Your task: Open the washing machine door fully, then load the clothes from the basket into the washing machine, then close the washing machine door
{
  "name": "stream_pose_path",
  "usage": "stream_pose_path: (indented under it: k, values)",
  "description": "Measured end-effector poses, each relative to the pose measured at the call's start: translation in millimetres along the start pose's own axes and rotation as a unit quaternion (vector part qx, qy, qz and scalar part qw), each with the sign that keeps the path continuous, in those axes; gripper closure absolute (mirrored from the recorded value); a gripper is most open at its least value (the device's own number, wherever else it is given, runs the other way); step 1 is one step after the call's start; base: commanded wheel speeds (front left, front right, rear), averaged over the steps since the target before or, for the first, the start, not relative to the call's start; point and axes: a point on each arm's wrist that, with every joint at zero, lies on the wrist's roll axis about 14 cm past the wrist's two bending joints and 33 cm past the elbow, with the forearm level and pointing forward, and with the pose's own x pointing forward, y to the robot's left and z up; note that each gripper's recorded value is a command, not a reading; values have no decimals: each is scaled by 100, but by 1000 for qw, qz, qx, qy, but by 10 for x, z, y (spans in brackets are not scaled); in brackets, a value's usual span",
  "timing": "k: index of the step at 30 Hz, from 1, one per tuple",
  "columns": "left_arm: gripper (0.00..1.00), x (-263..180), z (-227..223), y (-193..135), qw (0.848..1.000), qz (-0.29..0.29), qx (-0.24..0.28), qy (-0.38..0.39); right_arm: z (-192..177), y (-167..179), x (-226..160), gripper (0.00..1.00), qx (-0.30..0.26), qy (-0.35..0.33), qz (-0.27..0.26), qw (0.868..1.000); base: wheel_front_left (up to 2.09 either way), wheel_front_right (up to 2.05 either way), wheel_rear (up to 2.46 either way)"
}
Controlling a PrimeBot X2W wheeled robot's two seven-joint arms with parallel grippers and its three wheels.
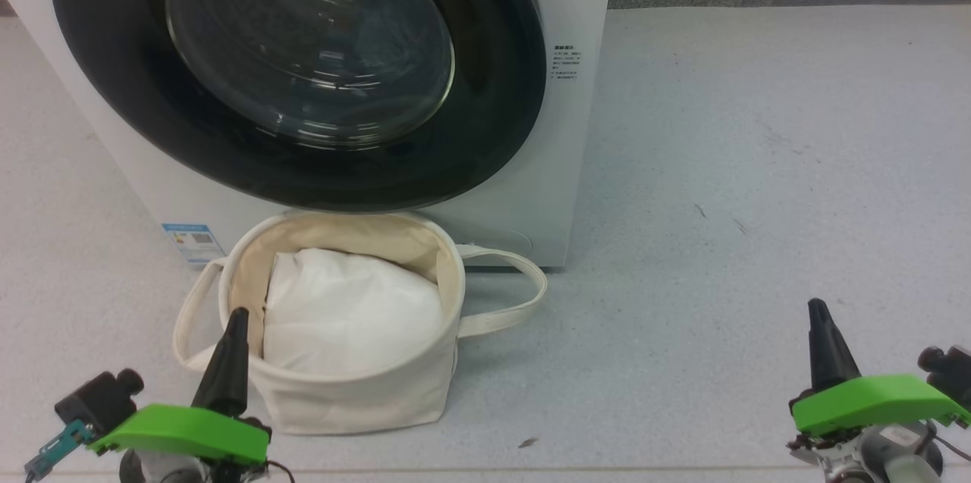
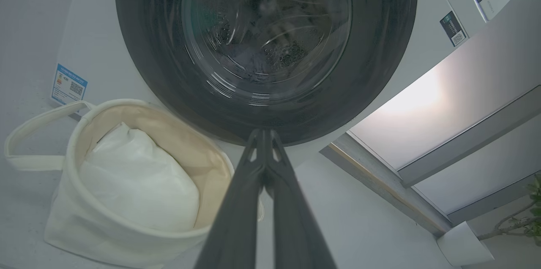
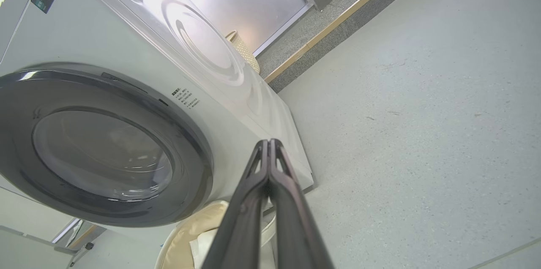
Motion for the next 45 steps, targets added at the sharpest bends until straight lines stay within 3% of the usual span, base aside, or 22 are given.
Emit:
stream_pose_path:
  k: [23,45]
  values:
    - [100,-38,16,12,993,16,-120,-1,-25,-39,18,100,119,5,-18,993,0,0,0]
    - [100,-85,31,33,973,26,-229,-3,-39,-57,31,100,227,5,-27,974,0,0,0]
